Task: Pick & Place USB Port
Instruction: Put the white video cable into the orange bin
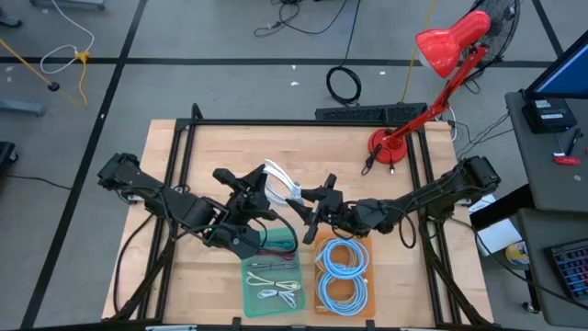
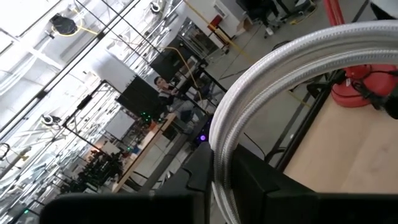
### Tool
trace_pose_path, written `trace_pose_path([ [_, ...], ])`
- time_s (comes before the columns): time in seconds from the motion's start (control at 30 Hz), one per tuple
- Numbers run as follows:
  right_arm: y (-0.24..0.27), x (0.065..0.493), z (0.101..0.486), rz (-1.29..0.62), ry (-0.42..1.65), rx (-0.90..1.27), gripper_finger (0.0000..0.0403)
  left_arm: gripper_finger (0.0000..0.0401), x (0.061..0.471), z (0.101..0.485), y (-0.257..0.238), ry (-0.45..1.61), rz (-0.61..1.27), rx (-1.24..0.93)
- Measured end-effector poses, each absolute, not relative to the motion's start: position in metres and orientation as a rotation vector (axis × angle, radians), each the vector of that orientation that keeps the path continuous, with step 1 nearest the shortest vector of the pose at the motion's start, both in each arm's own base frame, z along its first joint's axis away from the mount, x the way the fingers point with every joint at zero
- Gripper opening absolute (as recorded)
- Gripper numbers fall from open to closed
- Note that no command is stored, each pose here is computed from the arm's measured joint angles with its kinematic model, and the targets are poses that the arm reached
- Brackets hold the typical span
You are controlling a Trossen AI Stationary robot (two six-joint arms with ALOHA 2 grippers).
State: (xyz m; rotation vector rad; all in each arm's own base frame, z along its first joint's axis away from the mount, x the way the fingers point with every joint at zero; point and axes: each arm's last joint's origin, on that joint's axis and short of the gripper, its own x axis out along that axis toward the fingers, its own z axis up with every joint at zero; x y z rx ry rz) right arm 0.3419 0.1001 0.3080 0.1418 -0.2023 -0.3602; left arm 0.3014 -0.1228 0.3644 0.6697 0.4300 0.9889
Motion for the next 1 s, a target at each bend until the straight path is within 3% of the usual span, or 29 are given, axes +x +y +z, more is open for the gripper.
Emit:
trace_pose_path([
  [0.13,0.099,0.343,0.305,-0.376,-0.171,0.125,0.0083,0.0078,0.3,0.364,-0.127,0.416,0.979,0.654],
  [0.27,0.098,0.342,0.304,-0.427,-0.161,0.111,0.0037,0.0087,0.295,0.364,-0.136,0.403,0.956,0.659],
  [0.57,0.105,0.339,0.304,-0.418,-0.147,0.108,0.0035,0.0091,0.274,0.362,-0.168,0.368,0.88,0.73],
  [1.0,0.165,0.307,0.315,0.036,-0.101,0.302,0.0035,0.0092,0.208,0.379,-0.158,0.237,0.783,0.538],
])
